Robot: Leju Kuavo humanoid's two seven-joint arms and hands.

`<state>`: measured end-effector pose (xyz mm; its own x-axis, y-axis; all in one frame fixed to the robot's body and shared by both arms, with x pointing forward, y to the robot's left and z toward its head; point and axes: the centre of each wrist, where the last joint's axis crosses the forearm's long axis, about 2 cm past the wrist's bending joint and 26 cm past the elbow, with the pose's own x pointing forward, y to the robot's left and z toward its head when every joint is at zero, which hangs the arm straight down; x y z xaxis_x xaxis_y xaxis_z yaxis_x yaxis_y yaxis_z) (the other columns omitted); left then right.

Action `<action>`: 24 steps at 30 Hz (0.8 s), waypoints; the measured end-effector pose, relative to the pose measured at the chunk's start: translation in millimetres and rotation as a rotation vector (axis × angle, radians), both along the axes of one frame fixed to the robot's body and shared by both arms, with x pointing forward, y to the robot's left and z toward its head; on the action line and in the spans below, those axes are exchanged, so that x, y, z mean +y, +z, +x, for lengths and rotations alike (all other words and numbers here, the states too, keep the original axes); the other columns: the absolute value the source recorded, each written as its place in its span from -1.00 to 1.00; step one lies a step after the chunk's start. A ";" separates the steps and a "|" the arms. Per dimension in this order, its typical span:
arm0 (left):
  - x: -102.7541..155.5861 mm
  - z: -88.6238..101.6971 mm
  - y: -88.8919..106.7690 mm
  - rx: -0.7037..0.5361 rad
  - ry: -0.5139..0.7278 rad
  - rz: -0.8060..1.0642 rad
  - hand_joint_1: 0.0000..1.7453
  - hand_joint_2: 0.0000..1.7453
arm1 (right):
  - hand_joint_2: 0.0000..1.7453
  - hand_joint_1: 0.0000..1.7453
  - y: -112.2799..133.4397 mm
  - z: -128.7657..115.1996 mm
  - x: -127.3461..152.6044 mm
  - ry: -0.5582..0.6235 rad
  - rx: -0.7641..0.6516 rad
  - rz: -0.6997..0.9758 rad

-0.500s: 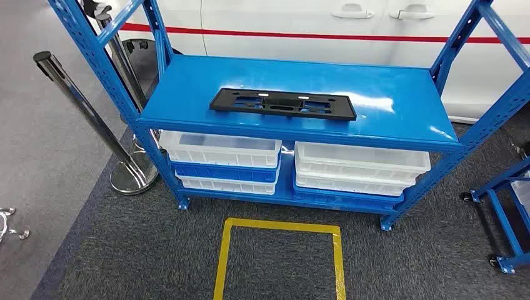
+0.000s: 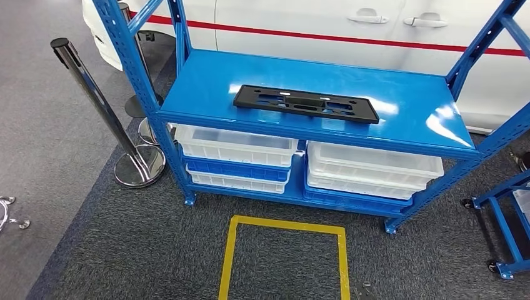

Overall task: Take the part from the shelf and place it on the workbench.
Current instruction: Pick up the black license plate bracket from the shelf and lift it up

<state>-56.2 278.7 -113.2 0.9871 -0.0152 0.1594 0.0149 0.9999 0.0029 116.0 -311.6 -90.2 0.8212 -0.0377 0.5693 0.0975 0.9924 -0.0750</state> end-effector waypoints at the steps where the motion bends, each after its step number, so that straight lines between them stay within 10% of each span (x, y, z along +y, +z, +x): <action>1: -1.3 3.5 -0.2 -0.014 -0.002 0.000 -1.00 1.00 | 0.00 -1.00 -0.7 -1.7 -1.2 -0.007 0.001 -0.004; 3: -4.4 10.8 -0.6 -0.044 -0.006 -0.002 -1.00 0.00 | -1.00 -1.00 -2.4 -5.9 -3.2 -0.022 0.003 -0.009; 5: -8.3 19.1 -0.8 -0.079 -0.008 -0.005 -1.00 -1.00 | -1.00 -1.00 -3.5 -7.8 -4.4 -0.041 -0.002 -0.011; 8: -14.7 32.6 -0.8 -0.133 -0.006 -0.012 -1.00 -1.00 | -1.00 -1.00 -3.1 -3.4 -6.0 -0.079 -0.032 -0.004; 12: -18.4 51.6 -0.5 -0.207 -0.004 -0.012 -1.00 -1.00 | 1.00 -1.00 -3.1 1.4 -3.1 -0.134 -0.072 0.027; 14: -19.1 59.4 -0.2 -0.239 -0.002 -0.010 -1.00 -1.00 | 1.00 -1.00 -3.0 4.4 0.3 -0.162 -0.097 0.047; 18: -20.6 70.7 0.4 -0.292 0.000 -0.008 -1.00 -1.00 | -1.00 -1.00 1.1 21.0 3.2 -0.193 -0.199 0.073; 24: -25.1 87.3 2.0 -0.363 -0.011 -0.011 -1.00 -1.00 | -1.00 -1.00 16.2 63.0 -0.5 -0.178 -0.434 0.059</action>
<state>31.1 253.6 -111.2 0.8658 -0.0218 0.5000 0.0254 0.9997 -0.0005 179.0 -312.1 -74.0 0.4855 -0.1984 0.8514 0.2763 0.9588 0.0659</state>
